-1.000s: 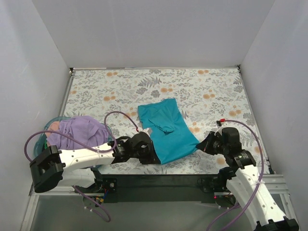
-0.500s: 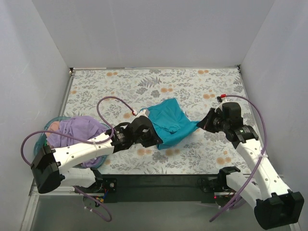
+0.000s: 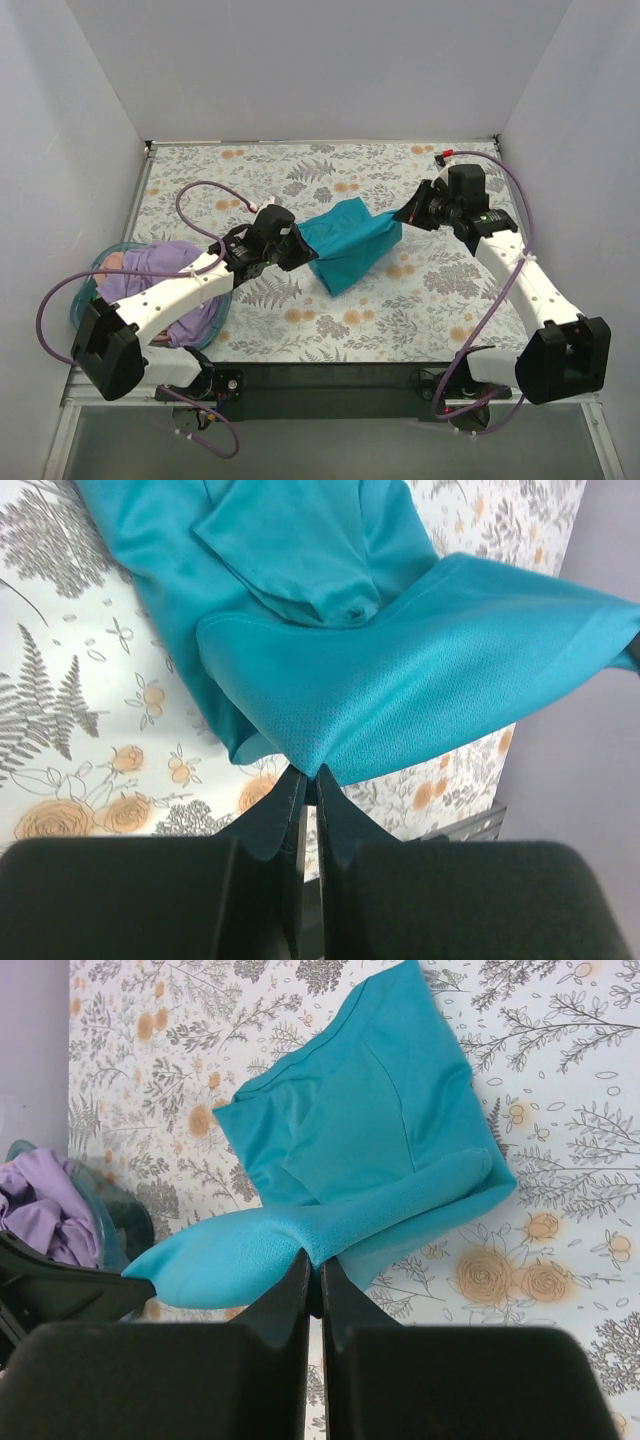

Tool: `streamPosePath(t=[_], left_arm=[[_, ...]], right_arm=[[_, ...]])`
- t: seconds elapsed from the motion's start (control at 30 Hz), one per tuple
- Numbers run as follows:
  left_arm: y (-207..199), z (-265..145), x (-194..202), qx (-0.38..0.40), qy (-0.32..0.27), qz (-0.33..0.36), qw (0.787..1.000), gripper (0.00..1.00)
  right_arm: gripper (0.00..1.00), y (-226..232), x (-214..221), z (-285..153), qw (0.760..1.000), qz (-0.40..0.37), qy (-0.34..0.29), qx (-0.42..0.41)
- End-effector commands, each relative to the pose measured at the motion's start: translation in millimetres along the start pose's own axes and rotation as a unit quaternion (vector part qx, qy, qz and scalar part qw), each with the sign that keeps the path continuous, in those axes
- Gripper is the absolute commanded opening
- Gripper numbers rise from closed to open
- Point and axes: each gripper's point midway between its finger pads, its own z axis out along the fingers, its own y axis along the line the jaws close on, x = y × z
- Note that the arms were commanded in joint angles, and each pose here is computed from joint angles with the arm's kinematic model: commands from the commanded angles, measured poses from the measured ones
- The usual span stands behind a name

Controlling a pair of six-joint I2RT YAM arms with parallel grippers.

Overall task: Fold and stack the t-shirts
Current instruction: Fold the tshirt

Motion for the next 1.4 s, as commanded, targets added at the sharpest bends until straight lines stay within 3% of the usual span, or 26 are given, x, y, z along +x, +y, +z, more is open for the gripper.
streamPosePath(t=[0.0, 0.4, 0.57, 0.77, 0.8, 0.87, 0.9, 0.93, 0.97, 1.0, 1.13, 1.27, 1.37], left_arm=[[-5, 0, -25, 0.000, -0.024, -0.009, 1.000, 0.00], [28, 45, -93, -0.029, -0.058, -0.054, 0.996, 0.00], [47, 83, -119, -0.069, -0.061, -0.064, 0.994, 0.00], [66, 117, -149, -0.102, -0.077, -0.081, 0.989, 0.03], [69, 119, -154, -0.106, -0.080, -0.084, 0.988, 0.12], [71, 122, -166, -0.111, -0.093, -0.086, 0.986, 0.44], [67, 123, -174, -0.108, -0.101, -0.086, 0.985, 0.58], [65, 123, -178, -0.108, -0.103, -0.086, 0.985, 0.90], [62, 122, -179, -0.107, -0.100, -0.081, 0.986, 0.96], [50, 118, -186, -0.092, -0.104, -0.076, 0.987, 0.96], [26, 101, -183, -0.057, -0.095, -0.062, 0.992, 0.96], [12, 97, -148, -0.033, -0.065, -0.036, 0.997, 0.97], [10, 109, -120, -0.009, -0.029, -0.034, 0.999, 0.97]], right_arm=[[0.01, 14, -24, 12, 0.999, -0.017, -0.019, -0.031], [0.01, 30, -53, 95, 0.997, -0.037, 0.012, -0.071], [0.01, 11, -66, 139, 0.999, -0.027, -0.004, -0.036], [0.01, 3, -82, 197, 0.998, -0.033, -0.013, -0.053], [0.05, 1, -81, 205, 0.998, -0.033, -0.009, -0.056], [0.33, 5, -86, 221, 0.997, -0.034, -0.002, -0.073], [0.58, 6, -87, 225, 0.996, -0.032, -0.001, -0.078], [0.68, 11, -89, 226, 0.995, -0.032, 0.003, -0.090], [0.82, 14, -90, 225, 0.995, -0.033, 0.003, -0.094], [0.98, 16, -92, 222, 0.995, -0.034, 0.001, -0.096], [0.99, 31, -95, 185, 0.993, -0.056, -0.015, -0.100], [0.98, 27, -63, 158, 0.993, -0.076, -0.001, -0.090], [0.98, 21, -22, 153, 0.991, -0.068, 0.047, -0.103]])
